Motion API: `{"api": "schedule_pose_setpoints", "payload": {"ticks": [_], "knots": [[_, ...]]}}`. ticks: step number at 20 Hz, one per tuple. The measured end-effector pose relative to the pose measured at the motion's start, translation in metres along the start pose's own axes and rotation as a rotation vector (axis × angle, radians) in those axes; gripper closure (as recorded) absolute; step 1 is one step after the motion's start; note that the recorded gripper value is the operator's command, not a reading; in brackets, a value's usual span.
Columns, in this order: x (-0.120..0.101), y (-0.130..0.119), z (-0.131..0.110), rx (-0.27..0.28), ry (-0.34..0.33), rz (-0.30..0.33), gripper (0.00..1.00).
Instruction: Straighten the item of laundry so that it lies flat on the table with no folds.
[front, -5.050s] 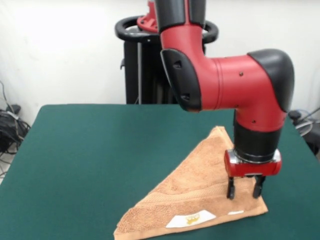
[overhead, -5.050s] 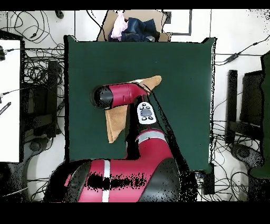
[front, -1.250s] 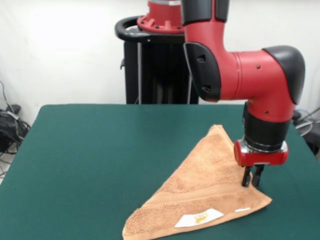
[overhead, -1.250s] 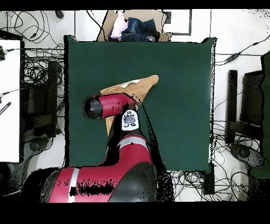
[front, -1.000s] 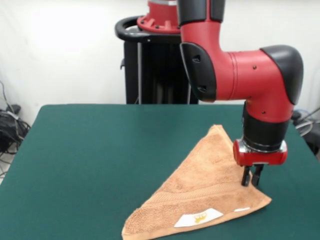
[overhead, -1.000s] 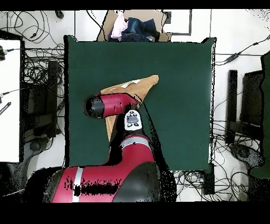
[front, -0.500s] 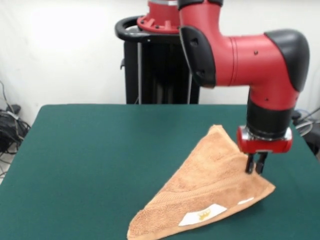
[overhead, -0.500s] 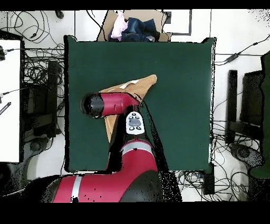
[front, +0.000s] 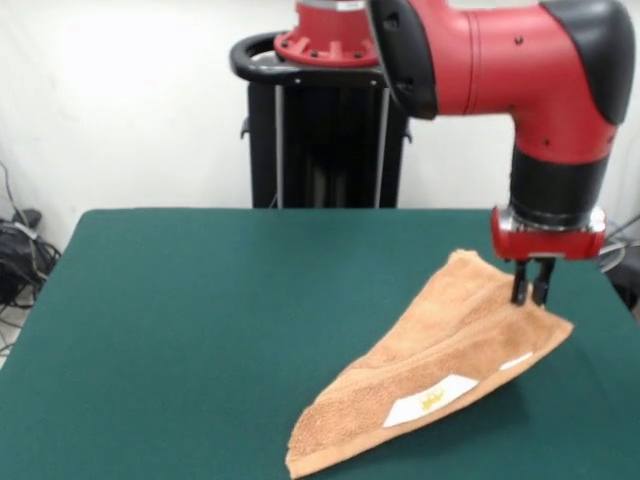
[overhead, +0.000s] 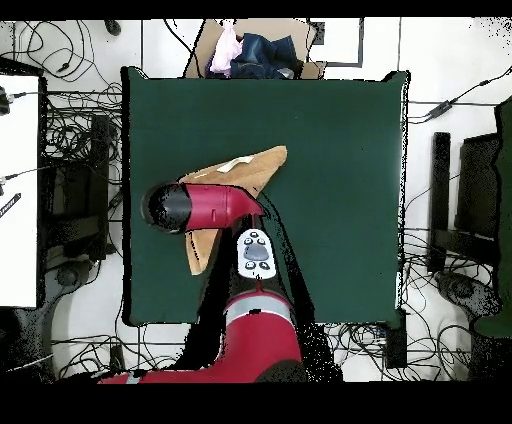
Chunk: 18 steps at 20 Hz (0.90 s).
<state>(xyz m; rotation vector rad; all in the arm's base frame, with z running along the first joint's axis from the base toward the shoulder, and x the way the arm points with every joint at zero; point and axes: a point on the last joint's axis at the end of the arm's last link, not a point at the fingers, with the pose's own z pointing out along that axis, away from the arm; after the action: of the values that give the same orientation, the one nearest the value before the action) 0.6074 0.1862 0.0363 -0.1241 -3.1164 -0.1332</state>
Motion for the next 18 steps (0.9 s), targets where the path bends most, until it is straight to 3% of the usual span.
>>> {"api": "schedule_pose_setpoints", "payload": {"ticks": [12, 18], "knots": [[0.021, 0.015, -0.024, -0.055, 0.035, 0.063, 1.00], [0.027, 0.009, -0.030, -0.068, 0.049, 0.081, 1.00]]}}
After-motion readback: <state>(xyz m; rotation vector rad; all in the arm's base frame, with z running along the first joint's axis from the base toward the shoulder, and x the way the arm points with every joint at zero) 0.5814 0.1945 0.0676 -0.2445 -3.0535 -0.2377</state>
